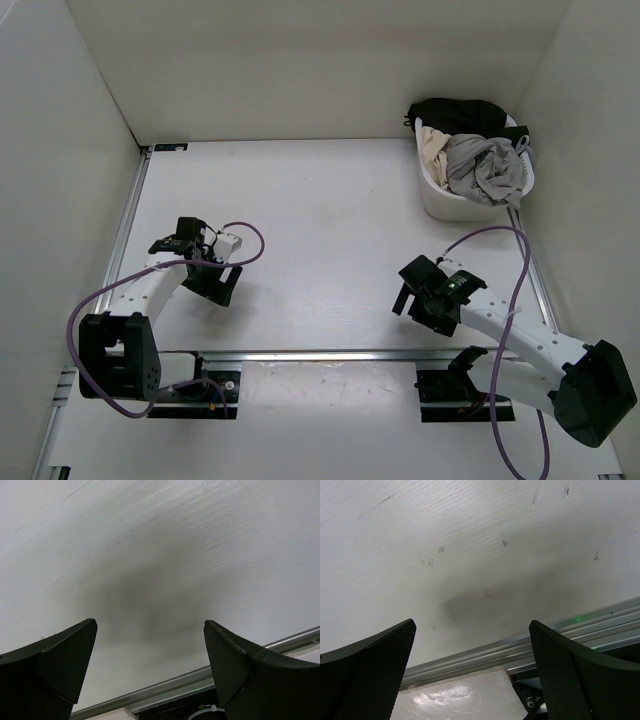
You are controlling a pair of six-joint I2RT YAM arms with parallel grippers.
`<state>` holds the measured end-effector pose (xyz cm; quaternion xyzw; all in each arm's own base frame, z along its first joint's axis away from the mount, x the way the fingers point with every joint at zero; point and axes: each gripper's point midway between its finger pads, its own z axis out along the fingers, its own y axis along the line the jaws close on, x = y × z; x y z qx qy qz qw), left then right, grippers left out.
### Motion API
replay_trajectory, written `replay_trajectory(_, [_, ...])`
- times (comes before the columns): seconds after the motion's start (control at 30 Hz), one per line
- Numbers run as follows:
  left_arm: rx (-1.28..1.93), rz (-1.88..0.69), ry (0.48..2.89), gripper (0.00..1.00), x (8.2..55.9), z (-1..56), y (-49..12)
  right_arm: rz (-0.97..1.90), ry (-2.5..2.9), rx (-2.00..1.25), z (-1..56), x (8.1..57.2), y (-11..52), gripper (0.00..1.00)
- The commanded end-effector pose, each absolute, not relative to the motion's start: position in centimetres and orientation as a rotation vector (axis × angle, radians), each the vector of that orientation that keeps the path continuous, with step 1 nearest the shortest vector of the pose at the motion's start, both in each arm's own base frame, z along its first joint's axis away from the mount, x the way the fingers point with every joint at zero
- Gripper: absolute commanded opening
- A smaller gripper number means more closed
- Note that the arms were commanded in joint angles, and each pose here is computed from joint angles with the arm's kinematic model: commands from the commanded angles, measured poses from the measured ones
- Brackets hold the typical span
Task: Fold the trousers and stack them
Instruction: Grab the trousers from the pile
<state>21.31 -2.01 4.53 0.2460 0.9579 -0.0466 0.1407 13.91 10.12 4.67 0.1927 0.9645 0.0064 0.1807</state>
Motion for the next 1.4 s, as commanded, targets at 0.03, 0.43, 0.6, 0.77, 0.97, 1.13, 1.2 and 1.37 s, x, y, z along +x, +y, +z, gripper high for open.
replay_trajectory(0.03, [0.709, -0.119, 2.737, 1.00, 21.6, 4.8, -2.0, 0.006, 2.660, 0.444, 6.7, 15.3, 9.8, 0.99])
replay_trajectory(0.43, [0.700, 0.015, 2.809, 1.00, 22.8, 5.2, -0.5, -0.239, 2.090, 0.248, 32.8, 35.0, 4.5, 0.99])
replay_trajectory(0.6, [0.674, -0.019, 2.703, 1.00, 26.2, 8.5, -1.5, -0.127, 2.219, 0.518, 30.4, 45.8, -3.7, 0.99])
replay_trajectory(0.77, [0.655, -0.064, 2.632, 1.00, 28.1, 10.6, -2.4, -0.022, 2.305, 0.647, 24.9, 51.6, -6.8, 0.99])
replay_trajectory(0.97, [0.645, -0.061, 2.662, 1.00, 28.0, 9.9, -2.3, 0.130, 2.346, 0.712, 19.3, 53.9, -6.1, 0.66])
replay_trajectory(1.13, [0.639, -0.022, 2.671, 1.00, 27.8, 9.8, -1.8, 0.030, 2.176, 0.699, 25.9, 52.2, -6.8, 0.00])
replay_trajectory(1.2, [0.635, -0.003, 2.673, 1.00, 27.8, 9.8, -1.5, -0.077, 2.043, 0.637, 31.0, 50.2, -6.3, 0.00])
replay_trajectory(1.37, [0.633, 0.009, 2.675, 1.00, 27.8, 9.8, -1.4, 0.094, 1.877, 0.195, 40.8, 46.2, 7.6, 0.00])
